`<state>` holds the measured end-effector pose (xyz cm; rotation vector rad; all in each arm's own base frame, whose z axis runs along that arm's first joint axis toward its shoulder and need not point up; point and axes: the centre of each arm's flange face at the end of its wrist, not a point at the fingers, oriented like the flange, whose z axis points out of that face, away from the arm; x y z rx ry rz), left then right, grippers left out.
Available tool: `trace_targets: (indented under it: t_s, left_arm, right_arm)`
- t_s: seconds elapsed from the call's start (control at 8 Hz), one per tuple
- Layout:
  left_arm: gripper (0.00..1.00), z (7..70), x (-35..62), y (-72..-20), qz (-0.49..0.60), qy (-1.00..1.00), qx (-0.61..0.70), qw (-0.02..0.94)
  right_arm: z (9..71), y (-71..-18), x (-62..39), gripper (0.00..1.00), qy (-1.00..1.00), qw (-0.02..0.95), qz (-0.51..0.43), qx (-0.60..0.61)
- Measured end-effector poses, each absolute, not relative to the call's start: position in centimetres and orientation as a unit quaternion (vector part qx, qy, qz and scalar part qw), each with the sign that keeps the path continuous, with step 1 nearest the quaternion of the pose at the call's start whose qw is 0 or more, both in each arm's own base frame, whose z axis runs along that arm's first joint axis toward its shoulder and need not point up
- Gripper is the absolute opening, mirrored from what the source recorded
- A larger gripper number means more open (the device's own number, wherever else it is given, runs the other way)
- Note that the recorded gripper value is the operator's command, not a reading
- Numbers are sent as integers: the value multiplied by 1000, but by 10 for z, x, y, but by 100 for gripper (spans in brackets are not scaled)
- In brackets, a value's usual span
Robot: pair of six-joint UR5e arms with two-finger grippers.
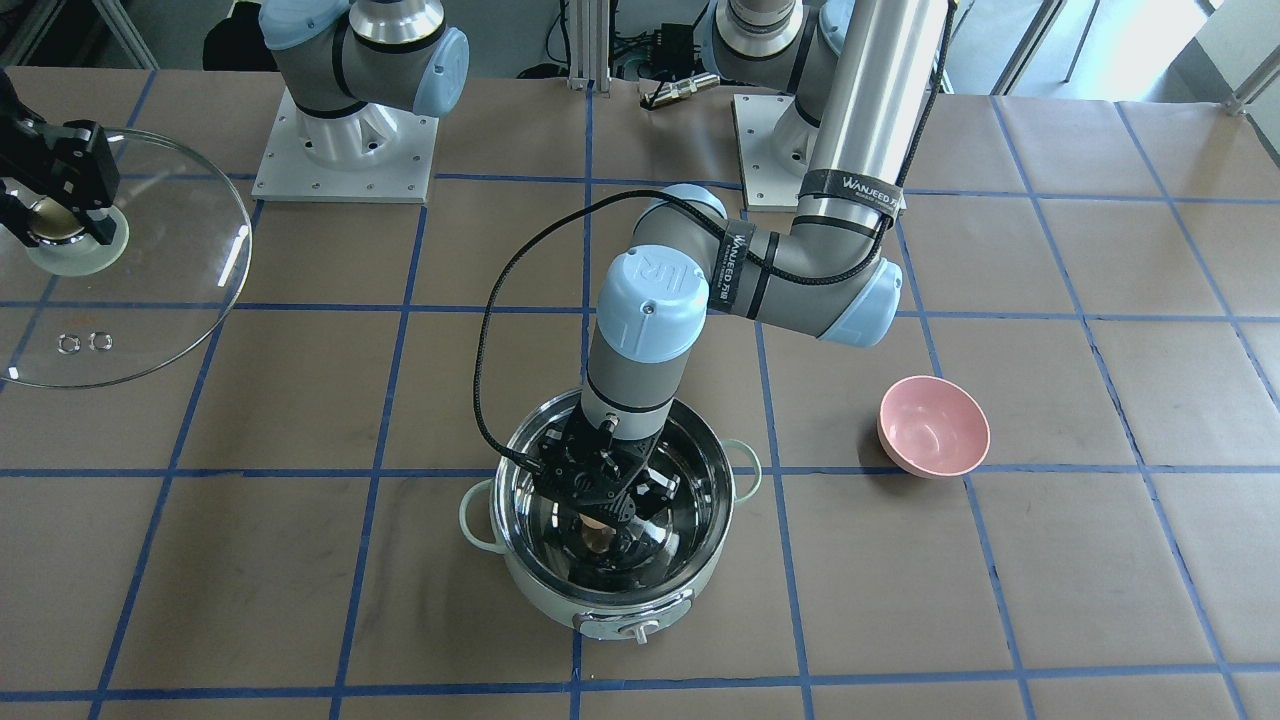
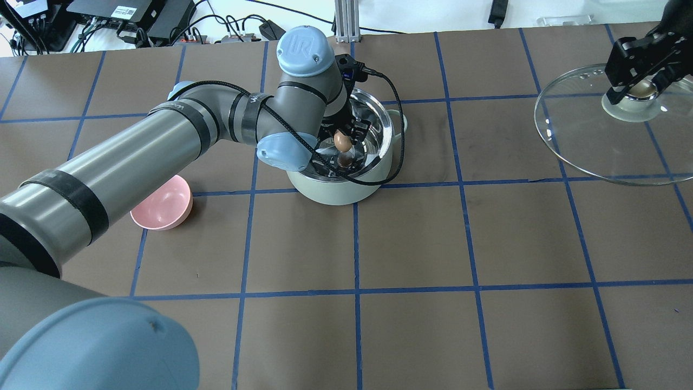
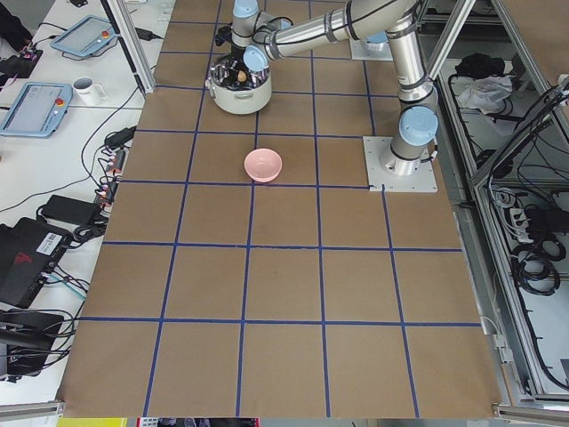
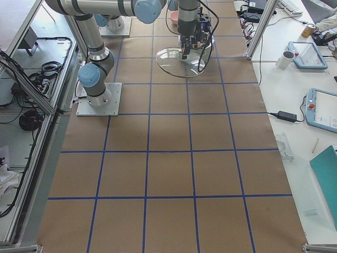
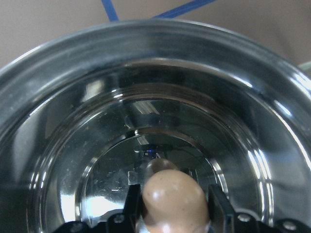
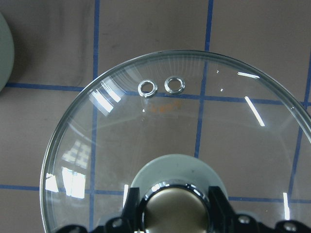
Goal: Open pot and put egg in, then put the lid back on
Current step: 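Lower the egg into the pot and open the left gripper, then raise the left gripper away while the right gripper carries the lid over the pot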
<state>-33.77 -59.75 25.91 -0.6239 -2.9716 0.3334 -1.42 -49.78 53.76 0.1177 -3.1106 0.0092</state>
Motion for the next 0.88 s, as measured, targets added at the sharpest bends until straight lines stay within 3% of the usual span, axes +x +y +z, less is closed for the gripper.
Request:
trace_targets:
  t_s: [0.38,0.88]
  left_arm:
    - [100,299,-340,-581,117,-970,-207,46]
    - [100,445,-273,-489,27,-984,-172,27]
  right_arm:
    - [538,-498,-14,0,-999,14,4,37]
    - [547,-499,-8,0,-999,18,20,29]
